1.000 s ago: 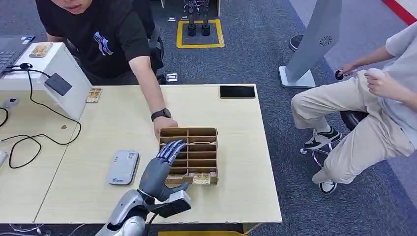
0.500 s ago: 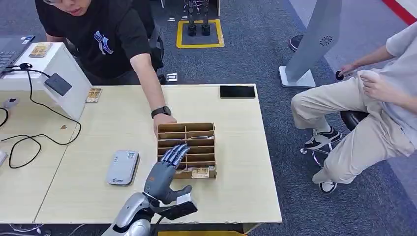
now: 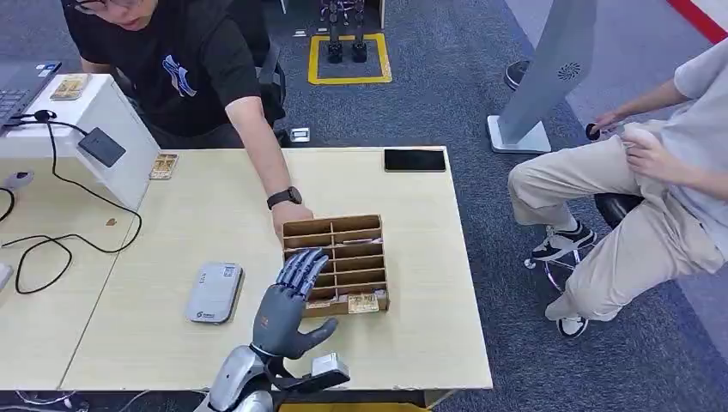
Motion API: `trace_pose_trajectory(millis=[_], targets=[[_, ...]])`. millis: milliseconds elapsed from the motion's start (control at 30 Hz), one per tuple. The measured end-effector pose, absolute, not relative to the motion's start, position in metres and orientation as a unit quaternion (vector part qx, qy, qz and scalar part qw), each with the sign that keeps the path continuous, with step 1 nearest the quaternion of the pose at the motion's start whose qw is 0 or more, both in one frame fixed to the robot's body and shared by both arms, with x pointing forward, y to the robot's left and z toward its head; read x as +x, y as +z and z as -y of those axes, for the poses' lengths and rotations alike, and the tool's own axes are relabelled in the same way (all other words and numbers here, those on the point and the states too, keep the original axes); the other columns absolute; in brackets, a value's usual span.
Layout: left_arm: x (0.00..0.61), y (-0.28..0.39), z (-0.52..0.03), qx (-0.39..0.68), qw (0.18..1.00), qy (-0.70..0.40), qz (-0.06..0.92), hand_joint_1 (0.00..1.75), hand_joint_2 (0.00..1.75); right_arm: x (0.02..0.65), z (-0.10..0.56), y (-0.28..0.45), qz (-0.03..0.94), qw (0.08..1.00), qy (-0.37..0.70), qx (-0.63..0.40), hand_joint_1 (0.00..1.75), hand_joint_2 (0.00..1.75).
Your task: Pass the card to the sensor for recognition and then transmit it.
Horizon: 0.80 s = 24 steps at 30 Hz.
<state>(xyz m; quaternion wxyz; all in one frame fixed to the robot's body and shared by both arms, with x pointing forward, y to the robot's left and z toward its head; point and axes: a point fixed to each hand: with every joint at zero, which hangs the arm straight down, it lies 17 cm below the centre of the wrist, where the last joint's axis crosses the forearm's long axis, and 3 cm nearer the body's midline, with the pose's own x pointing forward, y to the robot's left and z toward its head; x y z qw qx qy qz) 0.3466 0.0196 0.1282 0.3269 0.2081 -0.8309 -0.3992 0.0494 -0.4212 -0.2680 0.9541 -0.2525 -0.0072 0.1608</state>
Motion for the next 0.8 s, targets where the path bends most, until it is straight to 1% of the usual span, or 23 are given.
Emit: trace_pose_trajectory(millis=[100,200,333,467,800], targets=[[0.348,0.131,-0.02,0.214,0.328,-0.392,0.832,0.0,1.75,0.049,0.421,-0.268,0.007,0.954,0.16,-0.252,0.0,1.75],[0.346,0.134,-0.018,0.223,0.31,-0.396,0.835,0.0,1.75,0.049,0.421,-0.268,0.007,0.954,0.161,-0.253,0.0,1.75],[0.351,0.136,-0.022,0.244,0.305,-0.396,0.831,0.0,1.75,0.049,0.421,-0.268,0.007,0.953,0.165,-0.253,0.0,1.75],[0.357,0.134,-0.029,0.261,0.314,-0.393,0.824,0.0,1.75,0.05,0.421,-0.268,0.008,0.953,0.166,-0.253,0.0,1.75],[0.361,0.131,-0.033,0.263,0.33,-0.385,0.821,0.0,1.75,0.05,0.421,-0.268,0.009,0.953,0.167,-0.252,0.0,1.75]])
